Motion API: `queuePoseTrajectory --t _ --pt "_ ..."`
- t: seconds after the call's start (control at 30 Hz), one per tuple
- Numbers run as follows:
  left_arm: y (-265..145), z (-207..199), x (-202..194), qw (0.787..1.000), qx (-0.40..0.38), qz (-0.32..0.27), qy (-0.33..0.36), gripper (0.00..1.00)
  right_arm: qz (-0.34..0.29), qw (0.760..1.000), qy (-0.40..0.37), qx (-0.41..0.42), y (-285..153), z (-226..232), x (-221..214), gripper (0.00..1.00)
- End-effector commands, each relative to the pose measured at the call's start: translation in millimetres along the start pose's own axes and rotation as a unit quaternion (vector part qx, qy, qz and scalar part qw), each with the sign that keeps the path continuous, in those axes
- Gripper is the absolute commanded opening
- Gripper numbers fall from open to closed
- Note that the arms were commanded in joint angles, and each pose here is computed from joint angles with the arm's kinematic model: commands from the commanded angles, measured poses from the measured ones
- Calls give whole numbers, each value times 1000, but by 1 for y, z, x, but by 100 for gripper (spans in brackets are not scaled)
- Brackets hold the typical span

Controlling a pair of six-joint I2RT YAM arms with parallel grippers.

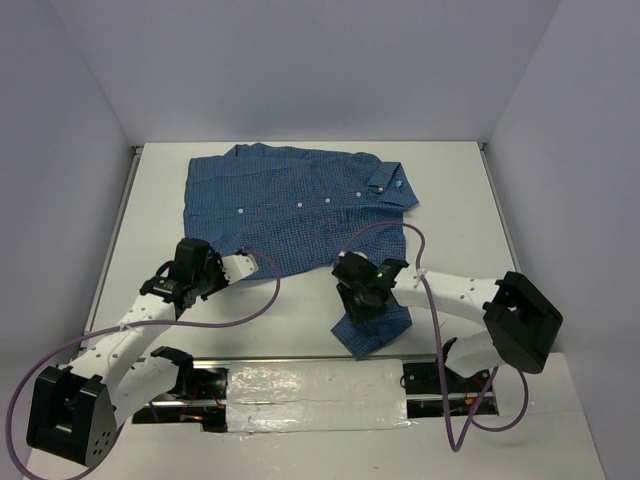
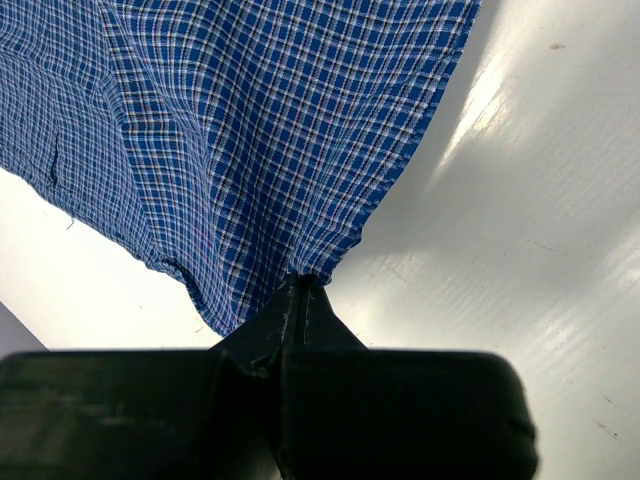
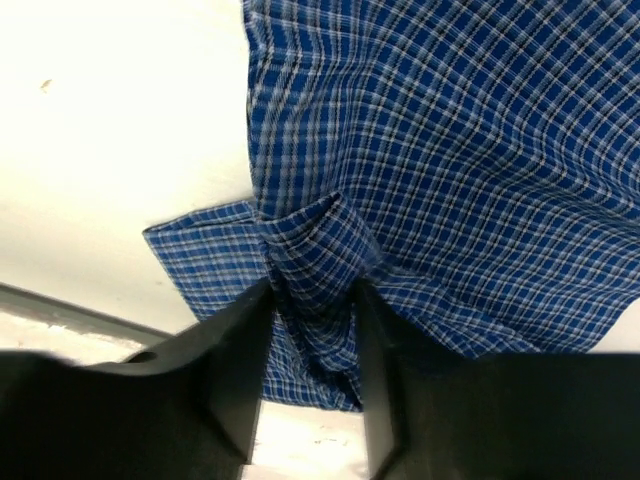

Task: Fold and stack the long sleeve shirts
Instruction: Fold the shirt

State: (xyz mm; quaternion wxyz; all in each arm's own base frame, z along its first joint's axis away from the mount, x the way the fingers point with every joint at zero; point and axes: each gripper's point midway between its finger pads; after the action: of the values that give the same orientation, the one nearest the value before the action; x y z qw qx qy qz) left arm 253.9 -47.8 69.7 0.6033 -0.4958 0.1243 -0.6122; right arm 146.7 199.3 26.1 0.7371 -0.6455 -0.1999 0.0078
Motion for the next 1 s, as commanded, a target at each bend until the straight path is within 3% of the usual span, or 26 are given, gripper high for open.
queuePoseTrajectory --t 0.0,0.23,0.33,0.4,0.47,0.53,0.57,0.67,0.8,0.9,0.93,0.97 --pt "-3 4 4 1000 8 -8 8 0 -23 1000 11 12 -11 4 3 54" --pt "-3 4 3 1000 12 -7 10 0 -15 999 16 34 -17 11 -12 57" --pt "-2 2 3 1000 8 -8 9 0 -19 999 18 32 -17 12 -15 49" --pt "-2 1 2 1000 8 -8 11 0 -21 999 19 28 -16 11 -14 33" --pt "-2 1 1 1000 9 -7 11 0 -25 999 18 27 -16 12 -11 25" --pt "-2 0 1 1000 8 -8 11 0 -26 999 13 30 -15 15 -8 28" --pt "-2 0 1 1000 9 -8 10 0 -28 999 11 34 -14 17 -7 37" --pt "-1 -2 0 1000 7 -7 10 0 -31 999 4 39 -12 22 0 45" --pt "-1 0 1 1000 11 -10 10 0 -15 999 -9 41 -1 25 -4 44" --pt "-2 1 0 1000 14 -7 11 0 8 1000 -7 26 9 18 -17 29" --pt "-2 0 -2 1000 13 -4 12 0 9 1000 -3 22 8 15 -19 15" --pt "-2 1 -1 1000 13 -4 12 0 13 1000 -3 19 8 14 -21 6"
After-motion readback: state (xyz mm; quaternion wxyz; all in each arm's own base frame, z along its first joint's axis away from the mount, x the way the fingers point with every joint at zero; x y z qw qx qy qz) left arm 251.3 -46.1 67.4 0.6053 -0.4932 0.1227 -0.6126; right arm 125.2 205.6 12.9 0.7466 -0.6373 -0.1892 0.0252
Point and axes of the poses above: each gripper's point midway between its finger pads, its own y axis out along the fingers, its own z axis along the line the jaws close on, x = y × z, and after that the axes turned 2 degrees about y, right-handed
